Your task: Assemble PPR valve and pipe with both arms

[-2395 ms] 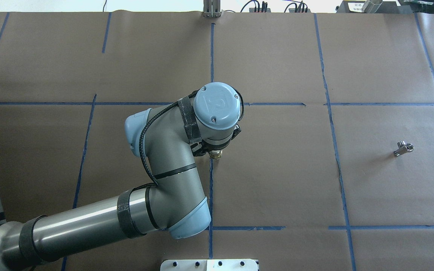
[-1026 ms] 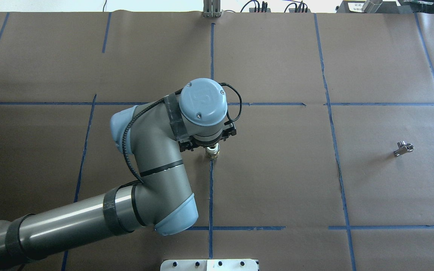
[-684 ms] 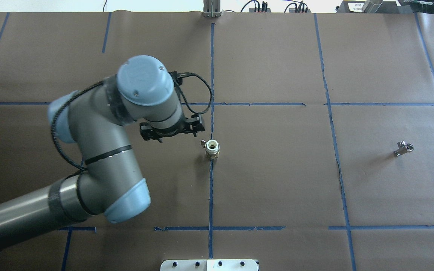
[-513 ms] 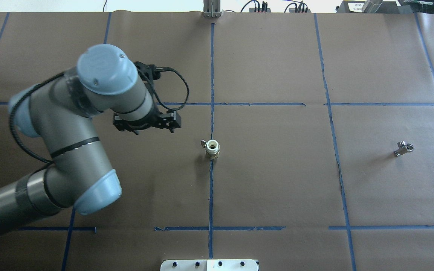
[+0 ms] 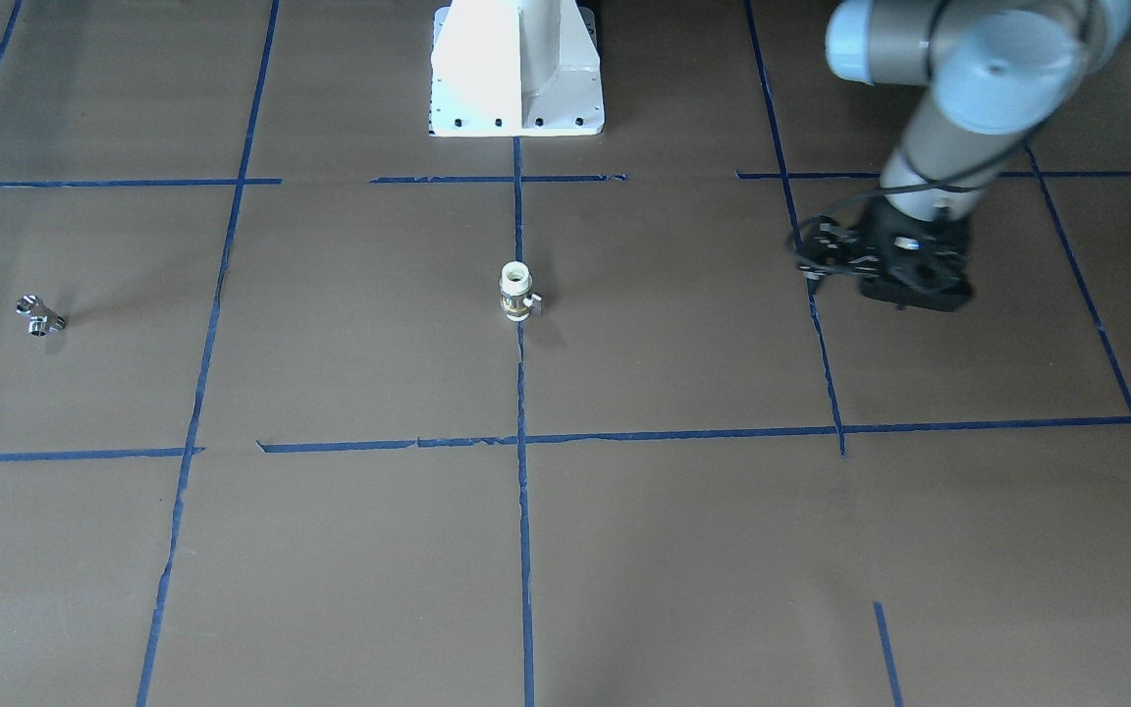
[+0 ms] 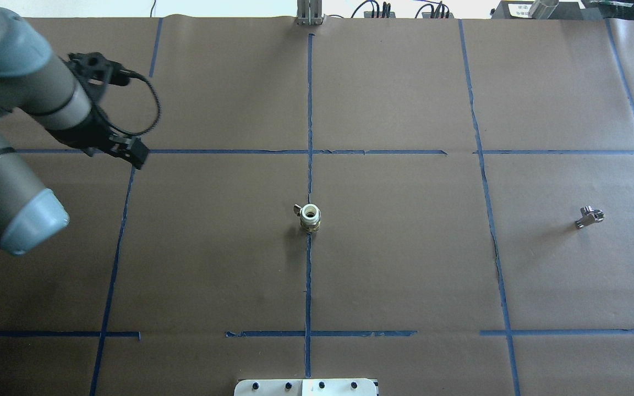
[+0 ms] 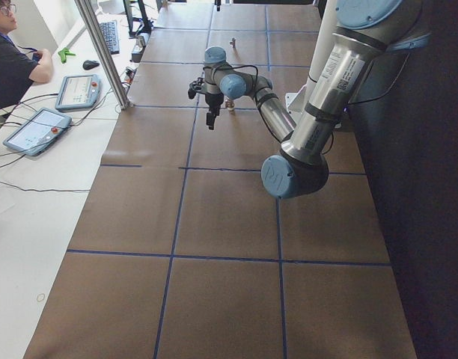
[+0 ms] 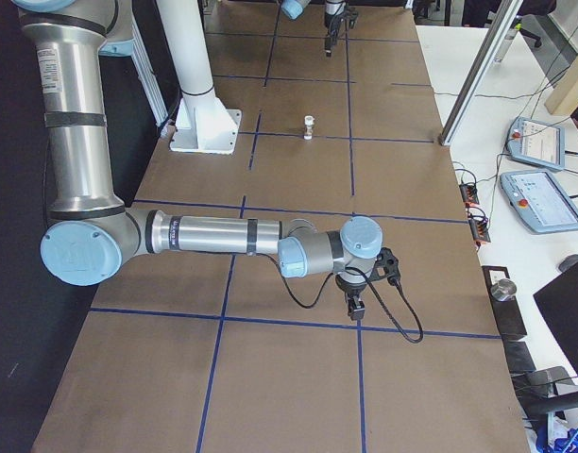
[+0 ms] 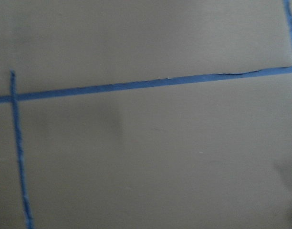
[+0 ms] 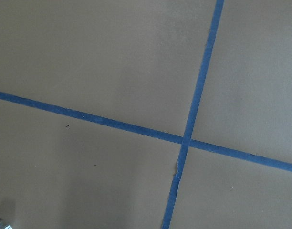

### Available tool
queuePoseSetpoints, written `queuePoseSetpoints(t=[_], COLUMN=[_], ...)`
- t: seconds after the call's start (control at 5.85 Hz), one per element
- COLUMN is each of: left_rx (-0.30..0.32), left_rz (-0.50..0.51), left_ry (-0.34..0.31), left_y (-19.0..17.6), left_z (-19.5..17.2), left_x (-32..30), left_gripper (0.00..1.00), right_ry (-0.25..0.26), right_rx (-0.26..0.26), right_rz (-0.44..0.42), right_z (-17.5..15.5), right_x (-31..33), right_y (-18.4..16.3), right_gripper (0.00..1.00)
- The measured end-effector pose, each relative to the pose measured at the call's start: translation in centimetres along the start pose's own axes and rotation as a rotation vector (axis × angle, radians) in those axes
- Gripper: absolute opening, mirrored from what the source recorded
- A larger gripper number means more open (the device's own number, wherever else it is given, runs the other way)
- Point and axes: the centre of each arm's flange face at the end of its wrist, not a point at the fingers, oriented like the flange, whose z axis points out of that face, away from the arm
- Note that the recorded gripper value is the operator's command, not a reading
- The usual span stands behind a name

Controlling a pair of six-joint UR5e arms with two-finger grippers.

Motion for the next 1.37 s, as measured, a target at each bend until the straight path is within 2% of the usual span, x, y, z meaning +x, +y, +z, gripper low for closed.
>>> queuePoseSetpoints(t=[0.34,0.51,0.68,1.03,1.37], left_rx=[-0.05,-0.058,-0.054,-0.052,-0.051], left_rz=[0.067,0.033,-0.017,-0.072,-0.083], left_ry=[0.021,0.052,0.092,0.137,0.143], left_y=[3.4,6.6,9.8,12.9,13.1], left_z=[-0.8,-0.9,-0.8,-0.1,-0.1], left_x=[-20.6,-29.7,-35.2,-37.9,-38.0], left_gripper=[1.0,1.0,1.0,1.0,1.0], right_ry=[-0.008,-0.015,-0.033,-0.066,-0.059], right_rx=[0.004,0.013,0.024,0.006,0.038], right_rz=[0.031,0.044,0.067,0.123,0.154], right_z=[0.1,-0.2,-0.8,0.7,5.1], right_x=[-2.0,-3.8,-6.1,-14.0,-18.1], right_y=[-1.7,-2.7,-3.5,-3.4,0.6], right_gripper=[1.0,1.0,1.0,1.0,1.0])
